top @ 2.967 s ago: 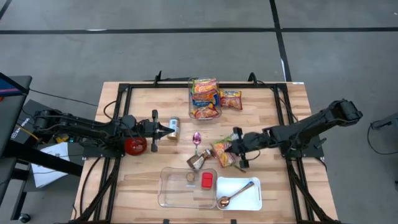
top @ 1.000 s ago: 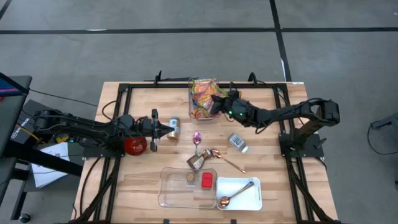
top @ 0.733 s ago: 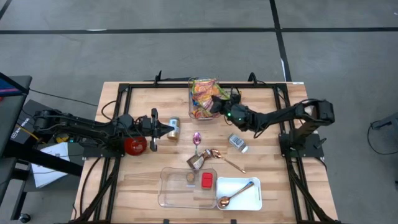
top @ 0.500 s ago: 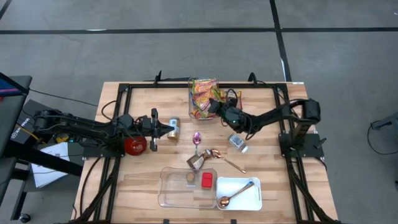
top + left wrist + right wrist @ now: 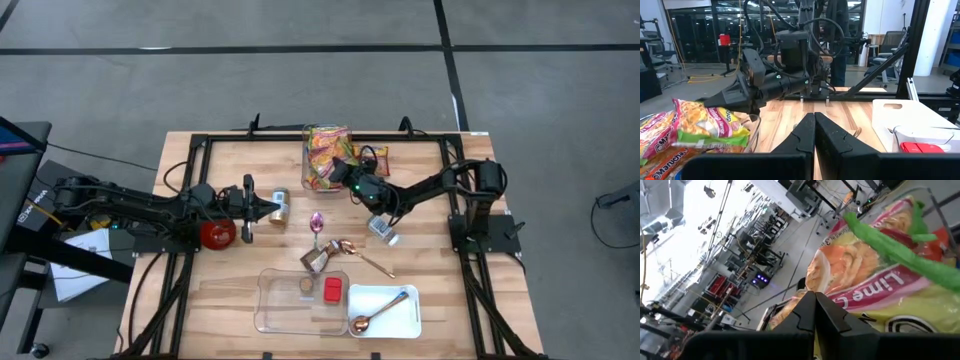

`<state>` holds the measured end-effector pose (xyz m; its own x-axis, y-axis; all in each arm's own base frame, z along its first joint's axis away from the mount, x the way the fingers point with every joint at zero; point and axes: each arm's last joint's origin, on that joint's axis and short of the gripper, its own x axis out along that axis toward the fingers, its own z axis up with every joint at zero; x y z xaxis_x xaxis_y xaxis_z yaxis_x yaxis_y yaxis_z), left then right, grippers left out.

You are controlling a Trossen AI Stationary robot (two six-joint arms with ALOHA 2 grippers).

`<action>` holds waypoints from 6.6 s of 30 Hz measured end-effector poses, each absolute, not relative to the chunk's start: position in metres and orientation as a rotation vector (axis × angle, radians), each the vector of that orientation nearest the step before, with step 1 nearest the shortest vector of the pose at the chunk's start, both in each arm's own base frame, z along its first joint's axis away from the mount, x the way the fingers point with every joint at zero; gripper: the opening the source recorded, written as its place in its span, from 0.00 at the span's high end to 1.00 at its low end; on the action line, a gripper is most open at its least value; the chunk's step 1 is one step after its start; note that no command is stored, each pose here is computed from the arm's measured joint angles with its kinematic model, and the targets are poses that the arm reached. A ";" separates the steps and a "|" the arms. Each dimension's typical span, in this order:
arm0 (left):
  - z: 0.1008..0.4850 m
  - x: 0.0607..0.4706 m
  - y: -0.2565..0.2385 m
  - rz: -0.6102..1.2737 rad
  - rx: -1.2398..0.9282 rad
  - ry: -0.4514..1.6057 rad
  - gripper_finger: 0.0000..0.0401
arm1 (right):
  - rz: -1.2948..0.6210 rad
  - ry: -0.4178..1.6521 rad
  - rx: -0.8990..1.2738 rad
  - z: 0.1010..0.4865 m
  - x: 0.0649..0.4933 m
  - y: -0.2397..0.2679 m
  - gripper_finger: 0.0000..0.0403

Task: Pick & Place Food Item
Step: Put the green noodle pack into the top transparent bin, then adjust the green noodle pack in the top transparent bin, then put the red noodle pack into the top transparent bin

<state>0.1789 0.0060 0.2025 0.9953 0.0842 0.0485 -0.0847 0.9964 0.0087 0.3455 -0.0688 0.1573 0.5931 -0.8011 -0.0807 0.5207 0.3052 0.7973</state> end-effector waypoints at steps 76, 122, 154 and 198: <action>0.220 0.406 0.133 0.110 0.474 0.761 0.65 | -0.588 -0.045 0.206 0.188 0.167 -0.011 0.75; 0.186 0.408 0.153 0.080 0.328 0.815 0.86 | -0.583 -0.044 0.213 0.188 0.167 -0.011 0.75; 0.207 0.406 0.102 -0.294 0.649 0.791 0.98 | -0.586 -0.023 0.206 0.186 0.167 -0.011 0.75; 0.202 0.393 0.092 -0.233 0.390 0.712 0.99 | -0.578 -0.018 0.204 0.186 0.168 -0.011 0.75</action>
